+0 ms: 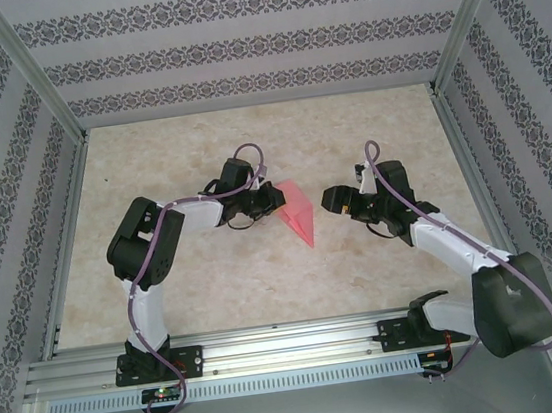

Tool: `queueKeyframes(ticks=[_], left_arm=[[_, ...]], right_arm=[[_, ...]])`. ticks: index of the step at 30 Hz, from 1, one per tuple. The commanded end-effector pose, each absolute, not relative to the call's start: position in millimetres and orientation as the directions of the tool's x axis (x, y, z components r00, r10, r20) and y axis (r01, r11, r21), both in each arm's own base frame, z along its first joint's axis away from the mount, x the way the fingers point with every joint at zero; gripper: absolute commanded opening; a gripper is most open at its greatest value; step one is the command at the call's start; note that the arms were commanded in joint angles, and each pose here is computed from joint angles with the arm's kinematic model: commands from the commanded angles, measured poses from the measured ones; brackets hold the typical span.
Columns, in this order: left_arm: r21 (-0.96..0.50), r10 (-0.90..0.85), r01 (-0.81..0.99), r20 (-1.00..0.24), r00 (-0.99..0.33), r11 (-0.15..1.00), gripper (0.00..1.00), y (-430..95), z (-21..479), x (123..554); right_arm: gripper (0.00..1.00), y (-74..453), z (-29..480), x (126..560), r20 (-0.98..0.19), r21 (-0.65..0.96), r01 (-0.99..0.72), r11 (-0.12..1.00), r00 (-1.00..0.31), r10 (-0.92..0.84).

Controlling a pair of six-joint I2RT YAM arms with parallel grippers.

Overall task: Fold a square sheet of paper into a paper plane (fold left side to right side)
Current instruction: Pick up the paper from the center of the table, then place the paper at the center of the table.

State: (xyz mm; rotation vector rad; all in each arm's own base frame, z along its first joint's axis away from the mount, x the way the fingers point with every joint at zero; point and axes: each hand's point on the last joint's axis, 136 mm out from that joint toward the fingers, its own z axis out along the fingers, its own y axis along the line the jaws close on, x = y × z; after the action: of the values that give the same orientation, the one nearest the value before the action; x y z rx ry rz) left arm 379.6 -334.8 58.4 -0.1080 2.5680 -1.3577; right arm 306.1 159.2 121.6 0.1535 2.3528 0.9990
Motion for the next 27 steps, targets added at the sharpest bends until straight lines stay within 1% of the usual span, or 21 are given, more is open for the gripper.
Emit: queueKeyframes(ticks=[1,4,6,8,10,16,19,24,27], left_arm=[[-0.860,-0.121,0.160,-0.247,-0.961,0.485,0.02,-342,74,375],[-0.864,-0.076,0.222,-0.285,-0.956,0.452,0.00,-339,84,366],[-0.858,-0.033,0.269,-0.315,-0.949,0.438,0.00,-336,91,360],[-0.849,0.016,0.328,-0.353,-0.935,0.414,0.00,-334,101,351],[-0.834,0.060,0.378,-0.388,-0.920,0.402,0.00,-330,109,343],[-0.813,0.156,0.491,-0.466,-0.871,0.314,0.00,-324,135,318],[-0.805,0.183,0.529,-0.496,-0.849,0.268,0.00,-324,146,308],[-0.791,0.206,0.570,-0.533,-0.820,0.223,0.00,-323,160,298],[-0.789,0.215,0.577,-0.539,-0.814,0.209,0.00,-323,163,296]], right_arm=[[0.83,168,134,317,-0.517,0.711,-0.207,0.672,-0.802,0.299],[0.85,171,134,323,-0.539,0.707,-0.243,0.664,-0.794,0.283],[0.85,175,138,325,-0.531,0.728,-0.271,0.629,-0.804,0.269],[0.82,179,138,329,-0.513,0.751,-0.292,0.592,-0.823,0.245],[0.78,185,139,331,-0.531,0.759,-0.344,0.553,-0.818,0.220],[0.72,197,137,335,-0.566,0.761,-0.440,0.477,-0.810,0.155],[0.71,204,142,332,-0.580,0.769,-0.484,0.418,-0.803,0.135],[0.70,208,150,326,-0.589,0.773,-0.515,0.369,-0.800,0.118],[0.64,210,152,322,-0.583,0.781,-0.520,0.345,-0.805,0.105]])
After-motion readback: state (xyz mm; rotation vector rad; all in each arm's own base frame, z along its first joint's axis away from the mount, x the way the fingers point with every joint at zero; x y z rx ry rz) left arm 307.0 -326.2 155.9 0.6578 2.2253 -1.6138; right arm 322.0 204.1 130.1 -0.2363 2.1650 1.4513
